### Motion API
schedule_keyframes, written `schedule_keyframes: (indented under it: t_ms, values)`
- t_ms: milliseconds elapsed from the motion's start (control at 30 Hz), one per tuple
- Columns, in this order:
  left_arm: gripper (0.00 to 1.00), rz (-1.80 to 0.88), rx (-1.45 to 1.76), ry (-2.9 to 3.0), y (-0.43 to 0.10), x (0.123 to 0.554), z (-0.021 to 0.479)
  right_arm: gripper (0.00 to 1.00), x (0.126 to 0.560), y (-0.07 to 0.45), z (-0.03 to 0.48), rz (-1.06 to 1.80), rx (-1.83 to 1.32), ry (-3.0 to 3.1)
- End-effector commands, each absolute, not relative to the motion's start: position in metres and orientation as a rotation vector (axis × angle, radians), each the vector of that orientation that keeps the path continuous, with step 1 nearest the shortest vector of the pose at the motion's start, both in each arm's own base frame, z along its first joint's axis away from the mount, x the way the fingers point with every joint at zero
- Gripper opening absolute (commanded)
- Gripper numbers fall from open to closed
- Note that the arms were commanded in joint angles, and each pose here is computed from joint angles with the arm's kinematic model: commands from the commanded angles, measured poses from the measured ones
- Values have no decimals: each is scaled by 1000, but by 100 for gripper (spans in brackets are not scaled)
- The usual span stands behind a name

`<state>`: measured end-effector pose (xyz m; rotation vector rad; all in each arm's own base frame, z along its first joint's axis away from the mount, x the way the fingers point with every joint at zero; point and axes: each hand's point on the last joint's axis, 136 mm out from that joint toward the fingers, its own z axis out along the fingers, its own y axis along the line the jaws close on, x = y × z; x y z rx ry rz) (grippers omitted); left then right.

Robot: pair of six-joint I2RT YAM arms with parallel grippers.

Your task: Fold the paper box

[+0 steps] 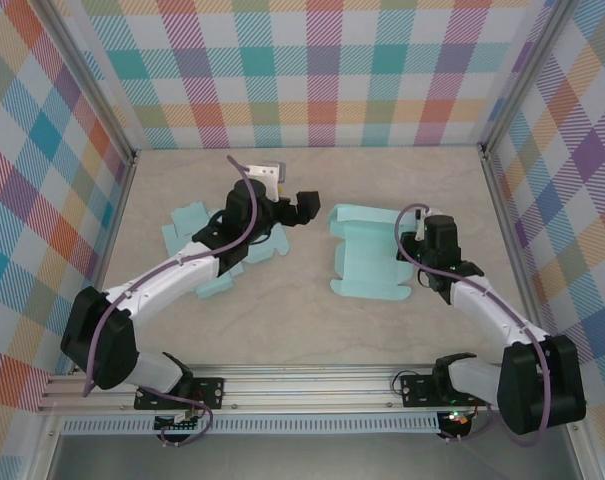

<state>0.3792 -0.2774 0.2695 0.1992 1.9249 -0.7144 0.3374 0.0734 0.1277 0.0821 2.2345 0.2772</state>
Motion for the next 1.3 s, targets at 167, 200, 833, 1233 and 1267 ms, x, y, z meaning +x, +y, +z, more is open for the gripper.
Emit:
schedule_keyframes:
  t_ms: [167,200,833,1233,1267]
  values:
    - [100,-706,344,2012,-329,357,240,0,336,68,129,237,72,2187]
    - [100,-683,344,2023,-331,358,234,0,336,69,130,242,68,2183]
    - [100,-514,315,2103,-348,380,185,0,337,68,132,239,75,2162]
    - [100,-678,352,2011,-393,375,185,0,336,68,133,245,72,2157]
    - [100,-704,340,1998,-394,375,187,0,336,68,133,243,72,2155]
